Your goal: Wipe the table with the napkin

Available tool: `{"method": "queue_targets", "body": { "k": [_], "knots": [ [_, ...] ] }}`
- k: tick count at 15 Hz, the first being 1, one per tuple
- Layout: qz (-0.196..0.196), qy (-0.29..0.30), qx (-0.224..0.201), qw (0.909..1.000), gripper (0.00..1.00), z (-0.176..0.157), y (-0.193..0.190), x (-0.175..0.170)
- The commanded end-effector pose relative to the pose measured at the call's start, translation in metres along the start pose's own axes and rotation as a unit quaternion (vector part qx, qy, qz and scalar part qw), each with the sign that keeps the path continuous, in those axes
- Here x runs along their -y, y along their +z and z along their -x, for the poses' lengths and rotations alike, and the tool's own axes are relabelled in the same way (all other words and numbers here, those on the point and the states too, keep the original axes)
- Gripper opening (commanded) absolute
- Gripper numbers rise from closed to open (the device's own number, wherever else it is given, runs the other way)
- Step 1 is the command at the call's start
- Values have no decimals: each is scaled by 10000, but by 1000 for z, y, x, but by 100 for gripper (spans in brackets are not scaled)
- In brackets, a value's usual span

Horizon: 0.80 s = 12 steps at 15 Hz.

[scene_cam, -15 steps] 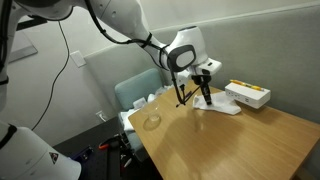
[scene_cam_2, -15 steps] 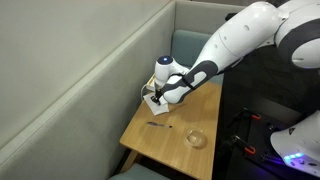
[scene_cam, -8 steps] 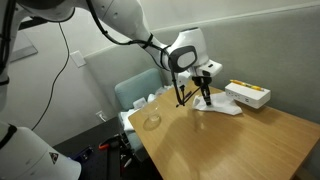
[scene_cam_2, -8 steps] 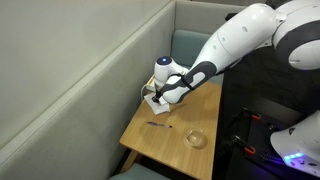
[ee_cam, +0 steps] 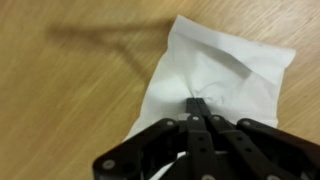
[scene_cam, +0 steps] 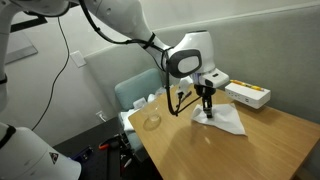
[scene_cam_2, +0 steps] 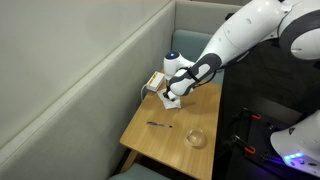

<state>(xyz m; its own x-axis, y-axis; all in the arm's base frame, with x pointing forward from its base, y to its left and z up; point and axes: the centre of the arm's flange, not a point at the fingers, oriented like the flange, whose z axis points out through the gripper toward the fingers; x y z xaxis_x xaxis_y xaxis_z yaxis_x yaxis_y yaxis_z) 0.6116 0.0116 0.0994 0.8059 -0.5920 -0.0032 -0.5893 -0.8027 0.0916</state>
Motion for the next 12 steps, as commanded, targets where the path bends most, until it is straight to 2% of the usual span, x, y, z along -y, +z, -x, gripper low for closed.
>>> {"method": "queue_targets", "body": {
  "k": [1,5,8,10,12],
  "knots": [
    [60,656,172,9977,0,4,-4,-73],
    [-115,1354,-288,9903,0,-14,14,-153],
    [-83,1752,-620,9825,0,-23,18,-203],
    [-35,1928,-587,9795,0,-26,17,-221],
    [-127,1832,-261,9826,0,-21,10,-215]
  ]
}}
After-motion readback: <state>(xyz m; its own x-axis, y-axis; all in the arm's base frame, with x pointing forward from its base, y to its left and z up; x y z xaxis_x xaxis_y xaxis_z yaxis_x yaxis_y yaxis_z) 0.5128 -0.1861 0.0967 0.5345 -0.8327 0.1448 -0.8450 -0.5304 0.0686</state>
